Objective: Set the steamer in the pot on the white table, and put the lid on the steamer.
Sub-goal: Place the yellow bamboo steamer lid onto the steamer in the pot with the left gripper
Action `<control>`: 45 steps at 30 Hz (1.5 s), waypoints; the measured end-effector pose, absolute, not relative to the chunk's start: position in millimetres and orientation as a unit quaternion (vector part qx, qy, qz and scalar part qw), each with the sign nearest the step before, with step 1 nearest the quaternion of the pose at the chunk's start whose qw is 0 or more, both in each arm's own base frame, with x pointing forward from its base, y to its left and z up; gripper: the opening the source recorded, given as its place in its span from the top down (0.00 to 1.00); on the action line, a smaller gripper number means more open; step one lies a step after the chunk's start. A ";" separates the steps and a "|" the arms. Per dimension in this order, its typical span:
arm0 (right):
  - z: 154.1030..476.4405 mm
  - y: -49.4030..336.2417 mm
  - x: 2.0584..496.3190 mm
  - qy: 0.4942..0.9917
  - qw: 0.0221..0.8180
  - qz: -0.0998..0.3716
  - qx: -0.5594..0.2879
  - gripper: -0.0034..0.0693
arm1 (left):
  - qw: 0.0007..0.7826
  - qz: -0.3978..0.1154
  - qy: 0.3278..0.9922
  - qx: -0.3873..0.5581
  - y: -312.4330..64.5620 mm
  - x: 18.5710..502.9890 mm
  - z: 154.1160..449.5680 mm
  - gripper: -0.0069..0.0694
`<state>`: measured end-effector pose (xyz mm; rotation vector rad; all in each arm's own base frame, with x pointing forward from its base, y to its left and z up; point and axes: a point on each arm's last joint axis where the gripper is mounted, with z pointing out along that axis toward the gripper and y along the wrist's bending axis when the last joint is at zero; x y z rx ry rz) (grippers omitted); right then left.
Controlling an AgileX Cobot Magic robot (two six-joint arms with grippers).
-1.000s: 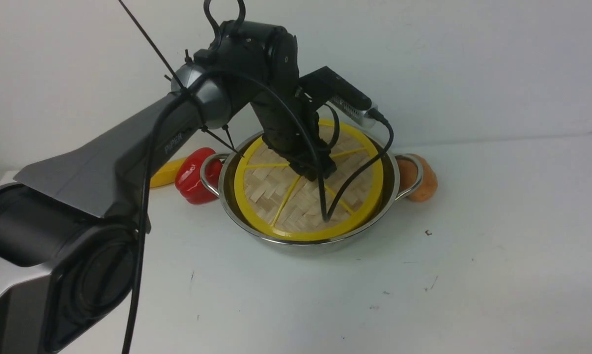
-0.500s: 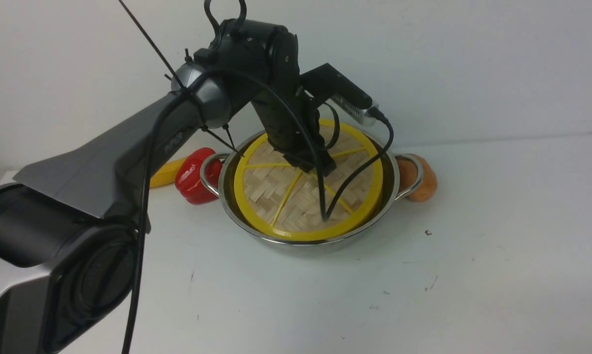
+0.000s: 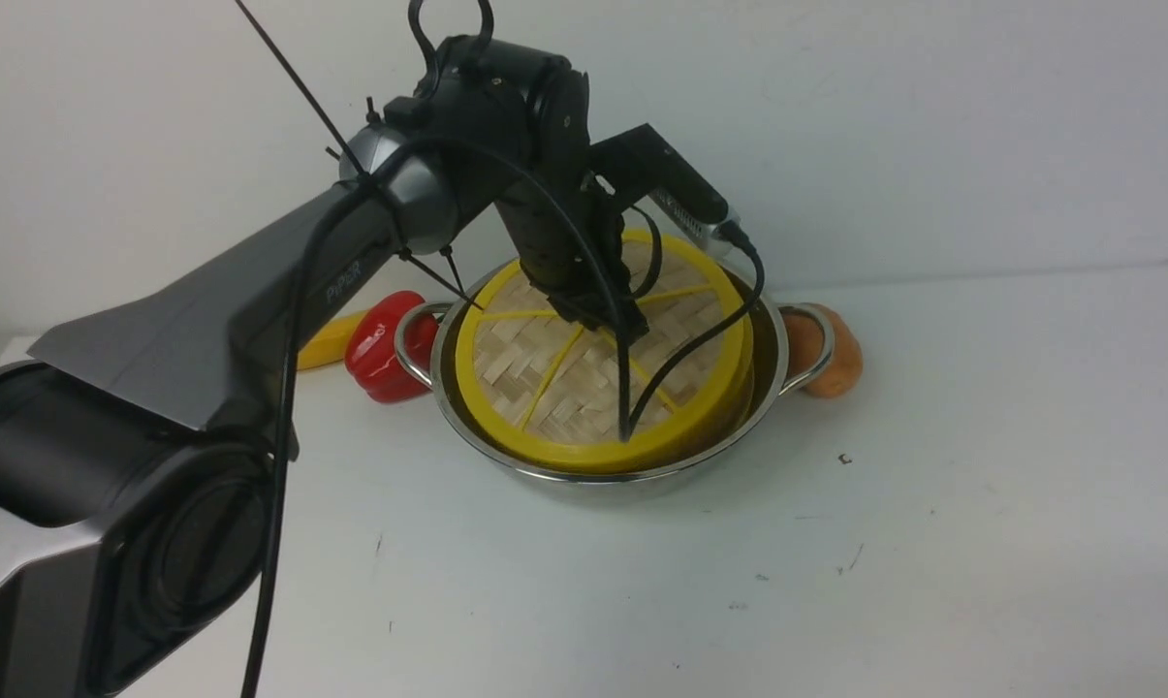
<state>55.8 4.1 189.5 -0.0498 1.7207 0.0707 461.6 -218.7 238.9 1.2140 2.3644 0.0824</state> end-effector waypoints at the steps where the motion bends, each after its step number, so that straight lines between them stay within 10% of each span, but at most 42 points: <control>1: 189.5 4.1 55.8 0.758 0.651 0.031 -0.022 0.62 | 0.240 0.031 0.862 0.445 -218.7 461.7 239.0 0.75; 45: 189.5 4.1 55.8 0.758 0.651 0.031 -0.022 0.62 | 0.279 0.041 0.825 0.490 -223.7 466.8 242.0 0.75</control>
